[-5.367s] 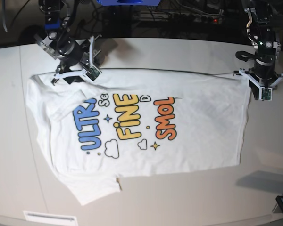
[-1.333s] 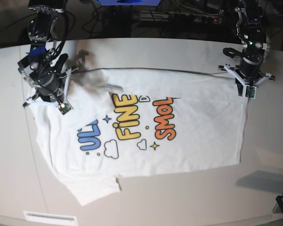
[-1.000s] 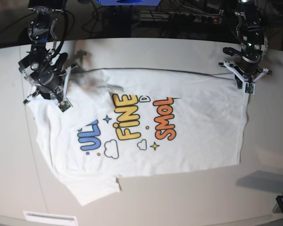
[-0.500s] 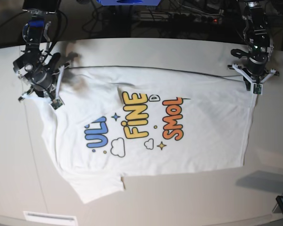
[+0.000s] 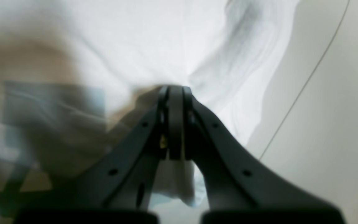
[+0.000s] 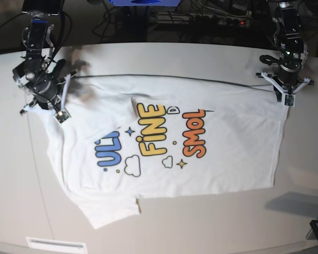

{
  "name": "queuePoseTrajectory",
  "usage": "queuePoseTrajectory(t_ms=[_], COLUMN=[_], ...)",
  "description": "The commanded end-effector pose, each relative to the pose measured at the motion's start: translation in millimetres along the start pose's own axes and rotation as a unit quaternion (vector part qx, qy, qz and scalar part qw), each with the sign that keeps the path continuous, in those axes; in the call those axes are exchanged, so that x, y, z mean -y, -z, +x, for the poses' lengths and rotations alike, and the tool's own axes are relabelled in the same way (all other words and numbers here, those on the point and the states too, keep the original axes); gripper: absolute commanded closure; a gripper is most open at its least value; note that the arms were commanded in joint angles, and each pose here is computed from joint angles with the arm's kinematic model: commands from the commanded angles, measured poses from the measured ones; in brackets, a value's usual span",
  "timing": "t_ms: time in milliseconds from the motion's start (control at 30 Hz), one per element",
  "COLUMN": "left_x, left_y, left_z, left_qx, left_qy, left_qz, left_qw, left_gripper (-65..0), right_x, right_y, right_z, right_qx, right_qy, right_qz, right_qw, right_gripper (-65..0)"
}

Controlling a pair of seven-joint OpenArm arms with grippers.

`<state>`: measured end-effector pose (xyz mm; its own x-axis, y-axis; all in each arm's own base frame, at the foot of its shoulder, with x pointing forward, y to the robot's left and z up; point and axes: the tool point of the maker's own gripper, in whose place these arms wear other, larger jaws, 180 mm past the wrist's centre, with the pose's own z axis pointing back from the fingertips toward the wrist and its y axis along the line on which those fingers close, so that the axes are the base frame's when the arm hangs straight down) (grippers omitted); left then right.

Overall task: Fold the T-shirt properly
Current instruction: 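Hold the shirt edges with both grippers and adjust their positions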

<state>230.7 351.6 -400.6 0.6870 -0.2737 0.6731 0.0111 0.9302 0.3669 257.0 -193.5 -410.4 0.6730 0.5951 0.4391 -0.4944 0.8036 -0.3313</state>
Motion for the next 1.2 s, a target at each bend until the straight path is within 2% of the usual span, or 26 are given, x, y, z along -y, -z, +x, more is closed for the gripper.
queuePoseTrajectory(t_ms=[0,267,433,633,833,967,1167], left_x=[-5,1,1,-33,-70,-74,-84], left_y=[-4,-31,-42,-54,-48,-44,-19], left_z=[4,65,86,137,145,141,119], left_qx=[-0.001,0.081,0.087,0.153,0.127,0.12,0.082], left_qy=[0.014,0.04,0.046,0.02,-0.024,-0.026,-0.046], left_qz=[0.005,0.007,0.012,0.068,0.112,0.114,0.111], left_qw=[1.0,0.996,0.995,0.986,0.985,0.986,0.989], left_gripper=[0.0,0.0,0.0,0.0,0.0,0.0,0.0], right_x=[12,28,35,58,71,81,92], right_y=[-7,-38,-41,-48,-51,-52,-39], right_z=[5,41,51,84,103,102,110], right_qx=[0.003,0.061,0.074,0.117,0.134,0.112,0.102], right_qy=[-0.009,-0.025,-0.025,-0.028,-0.023,-0.018,-0.008], right_qz=[-0.021,-0.065,-0.073,-0.1,-0.114,-0.125,-0.12], right_qw=[0.9997,0.9957,0.9942,0.9877,0.9841,0.9856,0.9875], right_gripper=[-0.7,-0.9,-0.9,-0.9,-1.2,-4.9,-5.4])
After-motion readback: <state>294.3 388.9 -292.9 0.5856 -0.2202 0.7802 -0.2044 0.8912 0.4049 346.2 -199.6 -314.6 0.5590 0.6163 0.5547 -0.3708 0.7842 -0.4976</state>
